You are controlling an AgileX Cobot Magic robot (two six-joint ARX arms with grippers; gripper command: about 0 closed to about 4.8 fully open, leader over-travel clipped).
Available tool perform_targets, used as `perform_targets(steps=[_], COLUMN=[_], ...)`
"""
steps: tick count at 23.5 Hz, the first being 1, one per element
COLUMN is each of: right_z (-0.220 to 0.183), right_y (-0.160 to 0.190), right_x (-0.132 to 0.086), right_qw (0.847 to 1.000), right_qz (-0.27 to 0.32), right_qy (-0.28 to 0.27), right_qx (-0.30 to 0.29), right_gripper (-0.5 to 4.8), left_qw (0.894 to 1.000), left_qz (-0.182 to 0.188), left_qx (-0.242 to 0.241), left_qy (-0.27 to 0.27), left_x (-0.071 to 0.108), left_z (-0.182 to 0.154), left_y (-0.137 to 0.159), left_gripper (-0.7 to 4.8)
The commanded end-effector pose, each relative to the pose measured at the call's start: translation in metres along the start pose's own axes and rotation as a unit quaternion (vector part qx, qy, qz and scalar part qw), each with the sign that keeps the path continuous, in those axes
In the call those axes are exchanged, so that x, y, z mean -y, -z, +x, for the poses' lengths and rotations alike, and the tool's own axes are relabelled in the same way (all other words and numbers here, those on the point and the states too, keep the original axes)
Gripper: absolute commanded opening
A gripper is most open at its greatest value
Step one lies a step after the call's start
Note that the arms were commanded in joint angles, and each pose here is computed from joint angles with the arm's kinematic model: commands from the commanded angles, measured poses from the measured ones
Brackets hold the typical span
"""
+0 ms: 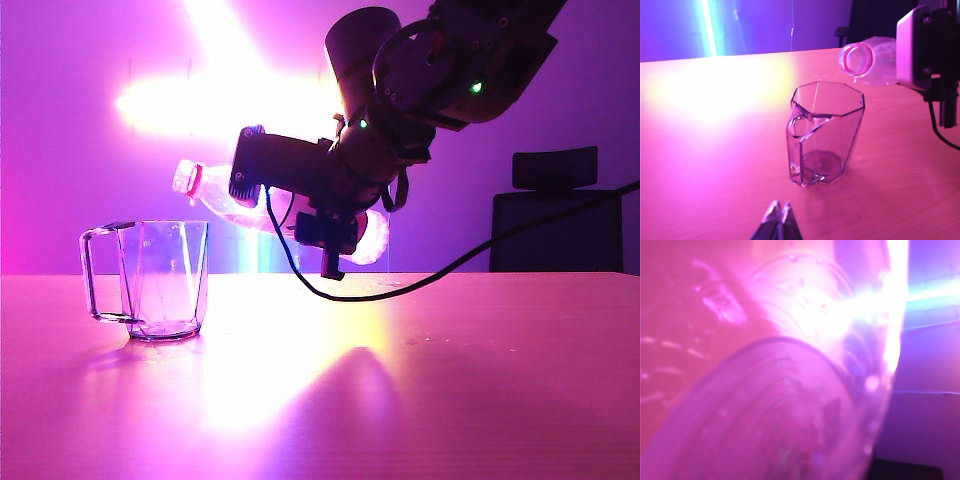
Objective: Pick up the mineral water bottle on the table and pour water into the mug until it's half full.
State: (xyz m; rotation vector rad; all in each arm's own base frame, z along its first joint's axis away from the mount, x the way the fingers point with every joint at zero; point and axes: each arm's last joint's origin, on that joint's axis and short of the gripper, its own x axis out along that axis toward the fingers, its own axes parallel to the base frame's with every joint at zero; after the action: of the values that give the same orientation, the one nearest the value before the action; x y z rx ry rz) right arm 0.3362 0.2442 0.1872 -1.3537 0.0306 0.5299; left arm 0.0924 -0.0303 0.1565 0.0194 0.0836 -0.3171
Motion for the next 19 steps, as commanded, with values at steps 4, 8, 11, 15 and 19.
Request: perform_targets(steps=[4,8,11,15,19], right_z=[-0.0027,-0.0030,-0.0031,-0.0031,-0.0026], right_y=[-0.0056,-0.0063,-0.0062,-0.0057,-0.0055], right_x=[0.0186,0.0209,0.0215,0.0217,0.0211], right_qw=[0.997,0.994,0.993,0.992,0.991], right_qz=[-0.028,-0.064,-0.082,-0.085,-0.098], right_qy=[0.073,0.085,0.088,0.089,0.090], right_qx=[0.001,0.001,0.000,-0.008,-0.013], right_gripper=[1.98,1.98,1.97,1.97,1.97], left_qw=[1.000,1.000,1.000,1.000,1.000], left_qz=[-0.001,-0.001,-0.001,-0.001,-0.001], left_qx=[0.008,0.007,0.008,0.008,0.008], left_qy=[0.002,0.002,0.002,0.002,0.002], left_x=[0.0002,0.0002,0.0002,0.0002,0.0002], left_z=[-0.0002,-0.0002,-0.0002,-0.0002,-0.0002], left_y=[-0.0025,-0.0025,-0.0025,-0.0025,-0.0025], left_gripper=[-0.02,-0.02,-0.02,-0.02,-0.02])
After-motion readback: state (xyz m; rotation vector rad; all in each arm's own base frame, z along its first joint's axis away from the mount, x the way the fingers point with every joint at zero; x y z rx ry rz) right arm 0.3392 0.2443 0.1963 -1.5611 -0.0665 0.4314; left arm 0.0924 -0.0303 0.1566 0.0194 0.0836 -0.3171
